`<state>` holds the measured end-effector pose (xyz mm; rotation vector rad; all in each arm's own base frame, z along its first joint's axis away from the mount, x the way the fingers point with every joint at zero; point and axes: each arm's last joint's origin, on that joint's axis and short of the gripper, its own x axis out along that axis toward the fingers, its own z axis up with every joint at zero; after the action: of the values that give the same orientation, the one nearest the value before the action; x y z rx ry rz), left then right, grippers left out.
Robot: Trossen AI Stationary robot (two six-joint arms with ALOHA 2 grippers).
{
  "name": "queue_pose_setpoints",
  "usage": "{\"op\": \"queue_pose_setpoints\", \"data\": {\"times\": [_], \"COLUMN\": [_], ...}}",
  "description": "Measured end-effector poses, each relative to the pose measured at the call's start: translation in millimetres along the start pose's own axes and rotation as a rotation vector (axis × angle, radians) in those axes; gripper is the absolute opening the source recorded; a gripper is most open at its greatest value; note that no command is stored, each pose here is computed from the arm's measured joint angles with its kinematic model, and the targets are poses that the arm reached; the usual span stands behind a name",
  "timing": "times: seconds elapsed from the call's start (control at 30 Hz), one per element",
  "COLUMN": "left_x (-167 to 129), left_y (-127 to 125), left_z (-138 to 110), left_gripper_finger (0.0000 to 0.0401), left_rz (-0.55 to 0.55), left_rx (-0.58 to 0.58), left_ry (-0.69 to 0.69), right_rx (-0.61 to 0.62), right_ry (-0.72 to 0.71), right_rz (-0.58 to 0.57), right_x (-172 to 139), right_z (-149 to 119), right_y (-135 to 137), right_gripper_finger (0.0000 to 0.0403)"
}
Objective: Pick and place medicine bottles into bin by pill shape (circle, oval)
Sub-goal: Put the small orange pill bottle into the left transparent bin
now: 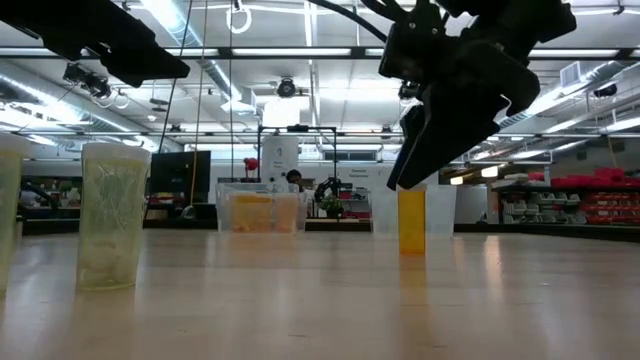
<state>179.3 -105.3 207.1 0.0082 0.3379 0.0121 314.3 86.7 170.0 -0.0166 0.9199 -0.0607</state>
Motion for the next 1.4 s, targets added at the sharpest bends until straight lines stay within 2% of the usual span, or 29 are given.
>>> {"op": "queue_pose_setpoints", "data": {"times": [0.9, 1.23, 1.4], "left_x": [0.0, 0.0, 0.0], "left_y": [0.0, -0.1, -0.1], "left_z": [0.0, 0.0, 0.0], "left_gripper_finger": [0.0293, 0.0293, 0.0293], "left_rz": [0.0, 0.0, 0.0], "left_rx": [0.0, 0.0, -0.001], "left_ry": [0.0, 0.0, -0.001], "right_rx": [0.003, -0.022, -0.014], "right_ry": [0.041, 0.056, 0.032], "right_rz": [0.013, 0.009, -0.004], "right_x": [-0.2, -2.9, -15.3], "right_z": [-3.6, -4.5, 0.4], "right_y": [-0.3, -1.9, -9.2], "right_gripper_finger": [0.0128, 0.0137, 0.0133]}}
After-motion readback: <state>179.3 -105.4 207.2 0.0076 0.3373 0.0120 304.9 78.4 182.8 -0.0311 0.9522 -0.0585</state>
